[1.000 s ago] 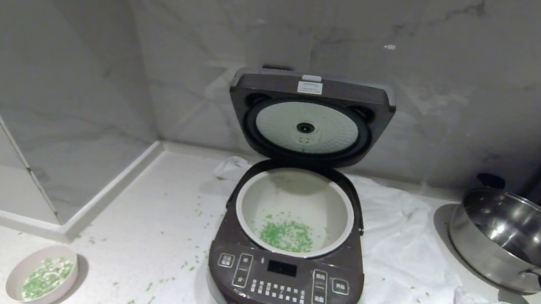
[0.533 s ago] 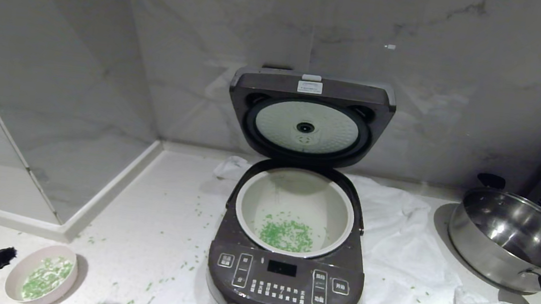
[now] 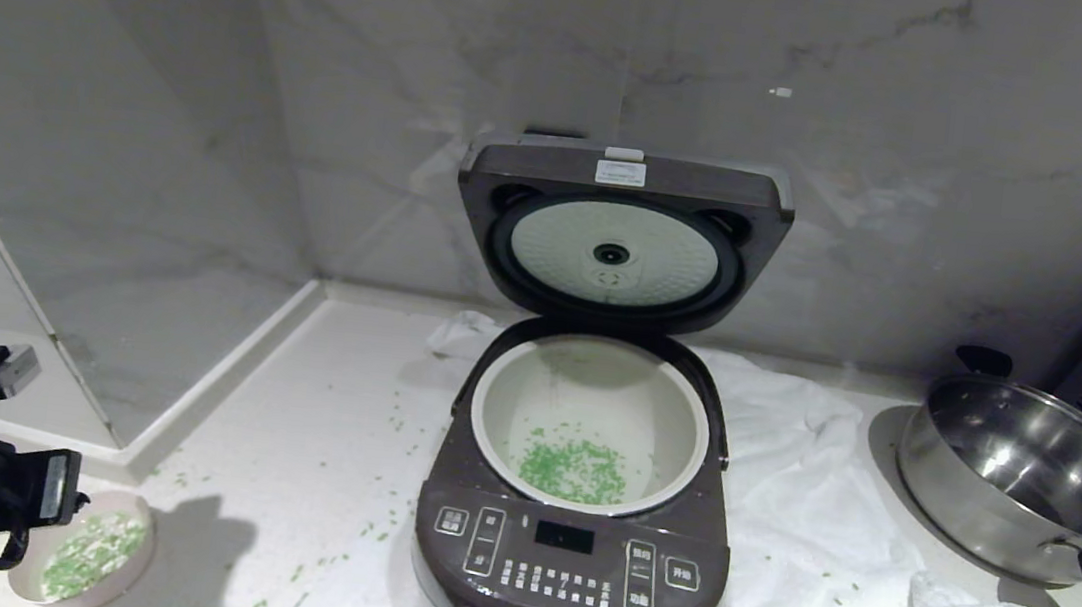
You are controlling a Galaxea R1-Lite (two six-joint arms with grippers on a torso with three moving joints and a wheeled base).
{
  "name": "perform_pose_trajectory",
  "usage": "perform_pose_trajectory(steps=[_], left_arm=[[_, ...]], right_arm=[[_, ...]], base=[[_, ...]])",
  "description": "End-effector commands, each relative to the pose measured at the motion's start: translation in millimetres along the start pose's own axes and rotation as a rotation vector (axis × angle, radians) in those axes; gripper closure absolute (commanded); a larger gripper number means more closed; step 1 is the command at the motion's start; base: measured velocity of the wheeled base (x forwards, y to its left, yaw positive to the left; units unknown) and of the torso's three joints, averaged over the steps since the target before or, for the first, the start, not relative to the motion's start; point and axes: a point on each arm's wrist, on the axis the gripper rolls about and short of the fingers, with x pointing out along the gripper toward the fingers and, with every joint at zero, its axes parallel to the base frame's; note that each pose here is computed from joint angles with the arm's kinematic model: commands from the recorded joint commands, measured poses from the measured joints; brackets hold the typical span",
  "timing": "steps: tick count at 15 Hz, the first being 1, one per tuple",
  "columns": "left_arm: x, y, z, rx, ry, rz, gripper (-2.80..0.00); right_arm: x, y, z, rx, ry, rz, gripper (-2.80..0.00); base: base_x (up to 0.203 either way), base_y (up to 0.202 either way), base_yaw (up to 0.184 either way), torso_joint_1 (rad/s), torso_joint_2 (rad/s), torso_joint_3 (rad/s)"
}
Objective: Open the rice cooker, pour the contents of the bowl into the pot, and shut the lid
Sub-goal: Pick up the bowl on the table
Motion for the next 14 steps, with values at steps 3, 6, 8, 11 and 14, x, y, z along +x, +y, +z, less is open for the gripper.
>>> perform_pose_trajectory(steps=[3,6,8,11,14], left_arm=[[18,38.9,-1,-0.062,0.081,0.032,-2.80],[37,57.2,-7,-0.086,0.169,0.043,-2.80],[55,60.9,-11,-0.093,0.237,0.037,-2.80],[94,65.0,-17,-0.102,0.323,0.030,-2.80],[129,70.2,-16,-0.113,0.280,0.048,-2.80]], right_arm=[[0,0,0,0.000,0.002,0.001,0.00],[0,0,0,0.000,0.002,0.001,0.00],[0,0,0,0.000,0.002,0.001,0.00],[0,0,0,0.000,0.002,0.001,0.00],[0,0,0,0.000,0.002,0.001,0.00]], base=[[0.000,0.000,0.000,0.000,0.00,0.000],[0.000,0.000,0.000,0.000,0.00,0.000],[0.000,0.000,0.000,0.000,0.00,0.000],[0.000,0.000,0.000,0.000,0.00,0.000],[0.000,0.000,0.000,0.000,0.00,0.000]])
